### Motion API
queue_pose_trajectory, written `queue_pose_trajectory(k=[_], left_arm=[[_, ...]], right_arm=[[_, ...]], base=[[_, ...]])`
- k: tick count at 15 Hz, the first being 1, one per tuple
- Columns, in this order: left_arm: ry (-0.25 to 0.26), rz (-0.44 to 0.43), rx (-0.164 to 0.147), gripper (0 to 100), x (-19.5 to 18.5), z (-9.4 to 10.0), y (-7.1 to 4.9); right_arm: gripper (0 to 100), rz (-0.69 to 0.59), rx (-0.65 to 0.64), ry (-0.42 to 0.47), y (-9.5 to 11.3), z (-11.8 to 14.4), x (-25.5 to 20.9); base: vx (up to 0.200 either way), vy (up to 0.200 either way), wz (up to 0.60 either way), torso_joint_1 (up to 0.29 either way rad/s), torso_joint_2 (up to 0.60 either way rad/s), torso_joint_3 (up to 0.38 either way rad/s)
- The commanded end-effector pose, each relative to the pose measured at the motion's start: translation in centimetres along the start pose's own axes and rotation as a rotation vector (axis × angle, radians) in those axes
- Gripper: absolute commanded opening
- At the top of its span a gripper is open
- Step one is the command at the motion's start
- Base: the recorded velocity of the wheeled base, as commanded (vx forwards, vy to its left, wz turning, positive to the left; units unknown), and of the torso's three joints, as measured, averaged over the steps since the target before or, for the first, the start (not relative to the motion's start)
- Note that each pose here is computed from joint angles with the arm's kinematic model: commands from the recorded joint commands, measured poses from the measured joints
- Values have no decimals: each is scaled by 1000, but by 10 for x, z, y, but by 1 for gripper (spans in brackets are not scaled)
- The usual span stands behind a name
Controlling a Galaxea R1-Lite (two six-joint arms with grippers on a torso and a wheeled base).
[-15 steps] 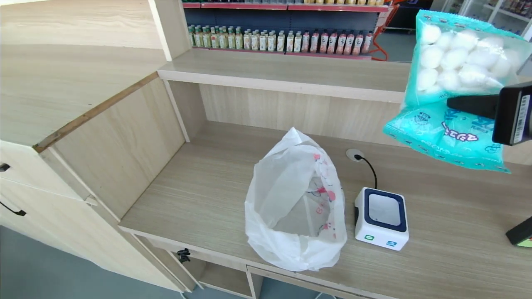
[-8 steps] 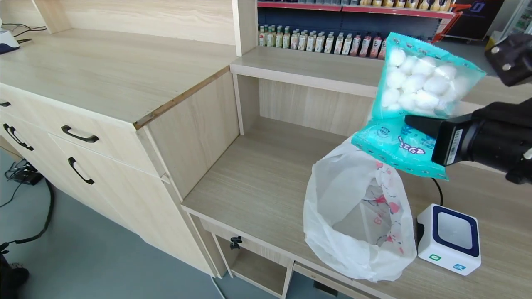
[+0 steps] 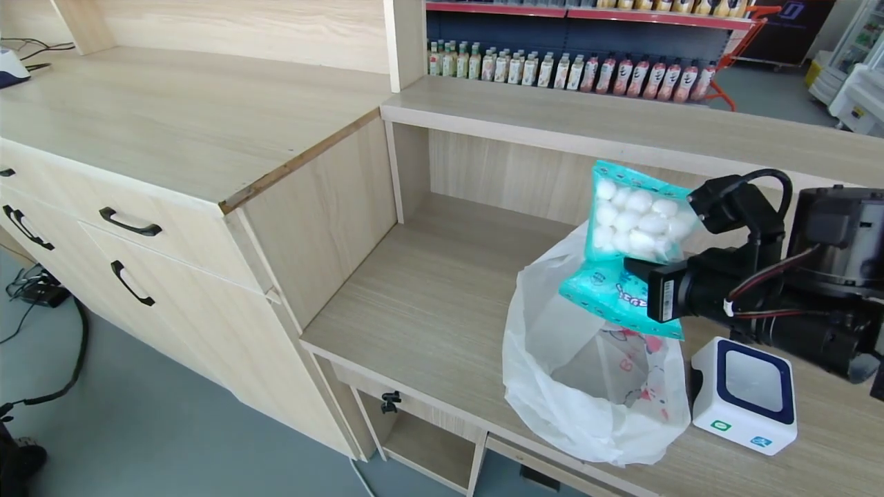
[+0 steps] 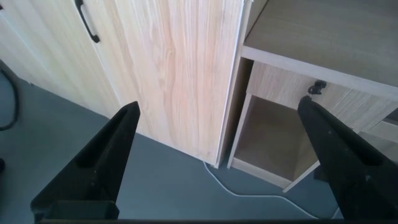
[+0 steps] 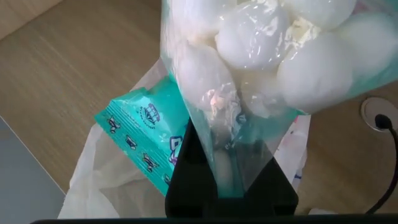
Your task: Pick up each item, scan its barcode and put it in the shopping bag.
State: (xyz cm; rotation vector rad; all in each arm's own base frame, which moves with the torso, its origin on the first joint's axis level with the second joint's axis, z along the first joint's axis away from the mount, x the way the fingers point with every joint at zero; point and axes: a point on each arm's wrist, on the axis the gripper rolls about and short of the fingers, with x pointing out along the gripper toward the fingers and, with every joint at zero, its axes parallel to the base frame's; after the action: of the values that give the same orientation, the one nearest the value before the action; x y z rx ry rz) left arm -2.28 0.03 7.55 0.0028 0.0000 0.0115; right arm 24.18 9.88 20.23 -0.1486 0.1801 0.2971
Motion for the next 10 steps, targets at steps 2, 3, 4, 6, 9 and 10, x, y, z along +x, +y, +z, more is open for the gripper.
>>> queue_pose_trajectory(k=[2,3,4,6,9,10], left_arm=[[-2,1,0,100,0,0,0],[0,1,0,100,0,0,0],[0,1,0,100,0,0,0],[0,1,0,100,0,0,0],[0,1,0,100,0,0,0],[0,1,0,100,0,0,0]], right_arm=[[0,-4,2,85,-9,-24,27],[0,-7,3,107,-10,-29,33],[0,-7,3,115,-10,-31,35],[0,5,1,137,-9,-37,40],[0,25,-4,164,-6,-44,38],[0,27,-4,173,-6,-46,37]], base=[[0,0,0,0,0,0],[0,0,0,0,0,0],[0,0,0,0,0,0],[0,0,0,0,0,0],[0,0,0,0,0,0],[0,0,0,0,0,0]])
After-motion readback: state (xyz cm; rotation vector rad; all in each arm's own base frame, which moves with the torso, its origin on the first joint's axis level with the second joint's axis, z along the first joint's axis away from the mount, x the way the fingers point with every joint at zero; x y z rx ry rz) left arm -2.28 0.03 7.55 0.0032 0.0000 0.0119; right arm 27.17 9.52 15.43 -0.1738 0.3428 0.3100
